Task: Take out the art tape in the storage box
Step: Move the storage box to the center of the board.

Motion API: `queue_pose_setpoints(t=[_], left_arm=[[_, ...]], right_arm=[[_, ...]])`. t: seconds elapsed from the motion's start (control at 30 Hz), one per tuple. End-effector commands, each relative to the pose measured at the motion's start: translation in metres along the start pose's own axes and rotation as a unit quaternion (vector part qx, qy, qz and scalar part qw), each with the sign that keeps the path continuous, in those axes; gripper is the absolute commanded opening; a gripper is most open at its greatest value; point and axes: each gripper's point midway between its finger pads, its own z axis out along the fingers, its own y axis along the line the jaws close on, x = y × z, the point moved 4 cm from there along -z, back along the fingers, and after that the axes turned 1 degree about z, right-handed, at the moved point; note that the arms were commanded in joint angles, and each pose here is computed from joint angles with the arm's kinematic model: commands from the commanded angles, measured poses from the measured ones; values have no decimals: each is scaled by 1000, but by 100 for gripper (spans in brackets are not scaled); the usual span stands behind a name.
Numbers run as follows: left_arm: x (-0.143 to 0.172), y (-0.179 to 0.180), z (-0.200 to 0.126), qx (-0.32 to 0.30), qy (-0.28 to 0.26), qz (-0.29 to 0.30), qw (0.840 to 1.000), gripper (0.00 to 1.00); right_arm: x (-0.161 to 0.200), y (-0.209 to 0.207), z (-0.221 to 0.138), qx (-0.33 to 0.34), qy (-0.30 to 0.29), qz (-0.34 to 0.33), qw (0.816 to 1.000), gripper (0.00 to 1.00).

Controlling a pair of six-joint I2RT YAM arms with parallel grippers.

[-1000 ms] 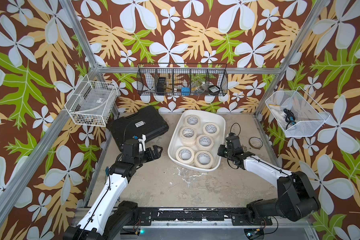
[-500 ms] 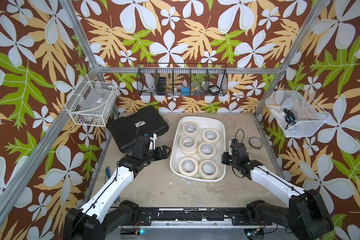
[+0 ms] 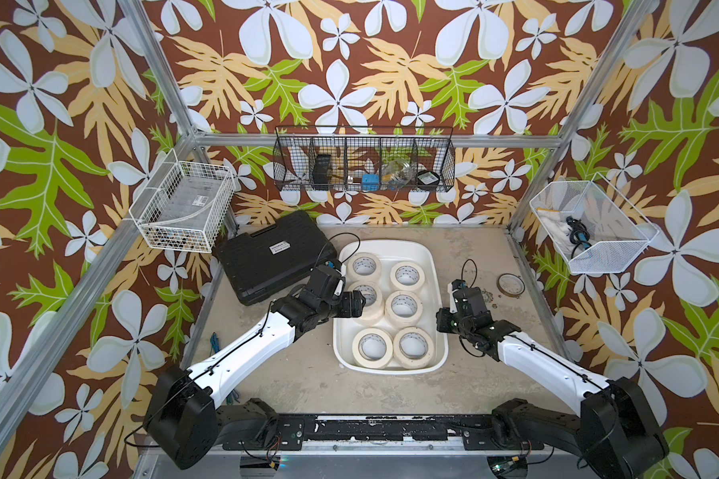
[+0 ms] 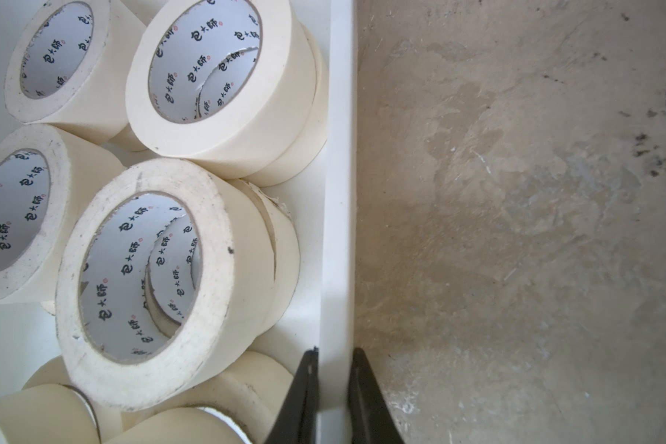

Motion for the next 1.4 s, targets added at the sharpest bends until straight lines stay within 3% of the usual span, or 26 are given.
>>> queue_pose_setpoints(t=[0.0,0.53,0.8,0.9,1.37], left_arm=[[-1,5,7,-29,6,-5,1000,78],[2,18,38,-98,8,-73,992,72],[3,28,48,-139,4,-102,985,69],[4,33,49,-153,-1,-108,982,69],[9,39,65,-172,11,-108,979,64]], right_arm=[[-3,14,1,-40,1,-9,999,2],[-7,27,-3,-46,-9,75,996,0],[-10,28,-11,-37,-8,69,997,38],[-15,28,-22,-34,-19,63,997,47],[-43,54,-55,-82,-55,39,994,50]])
